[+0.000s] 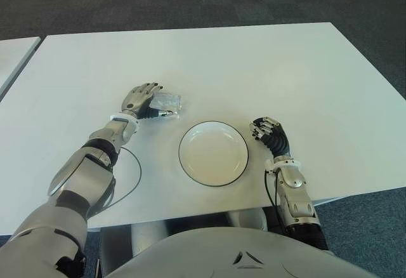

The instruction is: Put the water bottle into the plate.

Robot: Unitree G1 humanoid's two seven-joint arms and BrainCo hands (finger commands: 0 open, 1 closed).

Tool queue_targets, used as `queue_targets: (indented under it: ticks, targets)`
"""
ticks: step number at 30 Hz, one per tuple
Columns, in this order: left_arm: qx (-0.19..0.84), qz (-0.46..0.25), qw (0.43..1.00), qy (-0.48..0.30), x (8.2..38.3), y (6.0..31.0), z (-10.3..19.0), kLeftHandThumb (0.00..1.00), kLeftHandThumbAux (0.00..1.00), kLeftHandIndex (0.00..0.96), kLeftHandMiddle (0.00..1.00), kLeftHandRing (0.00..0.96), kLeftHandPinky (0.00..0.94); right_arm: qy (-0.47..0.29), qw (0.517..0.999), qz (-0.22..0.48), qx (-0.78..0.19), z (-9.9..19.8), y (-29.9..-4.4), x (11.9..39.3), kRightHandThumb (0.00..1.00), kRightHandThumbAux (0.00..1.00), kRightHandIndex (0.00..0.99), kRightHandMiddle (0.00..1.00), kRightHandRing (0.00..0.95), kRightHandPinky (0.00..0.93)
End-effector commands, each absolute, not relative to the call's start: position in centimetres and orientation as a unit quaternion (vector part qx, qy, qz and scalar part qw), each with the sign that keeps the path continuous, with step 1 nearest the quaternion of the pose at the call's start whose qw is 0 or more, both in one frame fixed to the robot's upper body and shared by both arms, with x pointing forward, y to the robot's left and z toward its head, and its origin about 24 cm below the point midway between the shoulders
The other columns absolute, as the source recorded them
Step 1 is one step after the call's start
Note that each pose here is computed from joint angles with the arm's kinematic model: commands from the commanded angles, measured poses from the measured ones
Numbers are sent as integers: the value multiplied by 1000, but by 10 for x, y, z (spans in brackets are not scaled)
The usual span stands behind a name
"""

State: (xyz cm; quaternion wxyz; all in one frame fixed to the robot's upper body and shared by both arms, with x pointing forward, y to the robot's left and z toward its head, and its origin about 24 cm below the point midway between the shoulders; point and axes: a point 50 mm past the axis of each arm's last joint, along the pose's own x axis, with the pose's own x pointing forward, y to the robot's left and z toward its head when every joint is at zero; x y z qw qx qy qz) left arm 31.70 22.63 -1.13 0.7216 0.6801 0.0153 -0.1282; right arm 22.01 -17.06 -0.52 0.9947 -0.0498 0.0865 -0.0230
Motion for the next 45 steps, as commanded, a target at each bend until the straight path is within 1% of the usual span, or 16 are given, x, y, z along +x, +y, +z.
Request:
queue_targets:
  ticks: [1,7,12,20,28,34,39,42,45]
  targets:
    - [692,-179,693,93,295,237,-39,499,283,0,0,0,0,116,992,-30,-47,-16,-173,213,704,732,430,584,592,604]
    - [703,-191,677,110,297,239,-38,482,292,0,0,0,0,120,991,-34,-48,-16,-173,213,705,731,430,585,591,599]
    - [733,-220,634,112,301,241,-34,486,299,0,0,0,0,124,990,-37,-48,-15,-174,212,705,731,430,582,588,595]
    - [764,-255,584,101,304,241,-32,473,316,0,0,0,9,126,990,-38,-46,-14,-175,211,705,731,430,577,581,583]
    - [784,-277,549,89,306,241,-29,463,356,0,17,4,50,123,991,-38,-47,-14,-175,211,705,731,430,573,576,582]
    - [794,-286,529,90,307,241,-29,515,397,21,63,51,120,123,991,-38,-45,-14,-176,211,705,731,430,571,574,578]
    - [799,-287,519,97,309,240,-29,574,404,71,129,124,209,120,991,-38,-45,-14,-176,210,705,731,431,573,577,589]
    - [800,-287,517,98,309,239,-29,598,407,171,184,174,256,120,991,-38,-45,-14,-176,210,705,731,431,574,578,588]
    - [796,-285,526,94,310,238,-28,612,409,227,219,206,280,120,991,-38,-45,-14,-176,210,705,731,431,573,578,585]
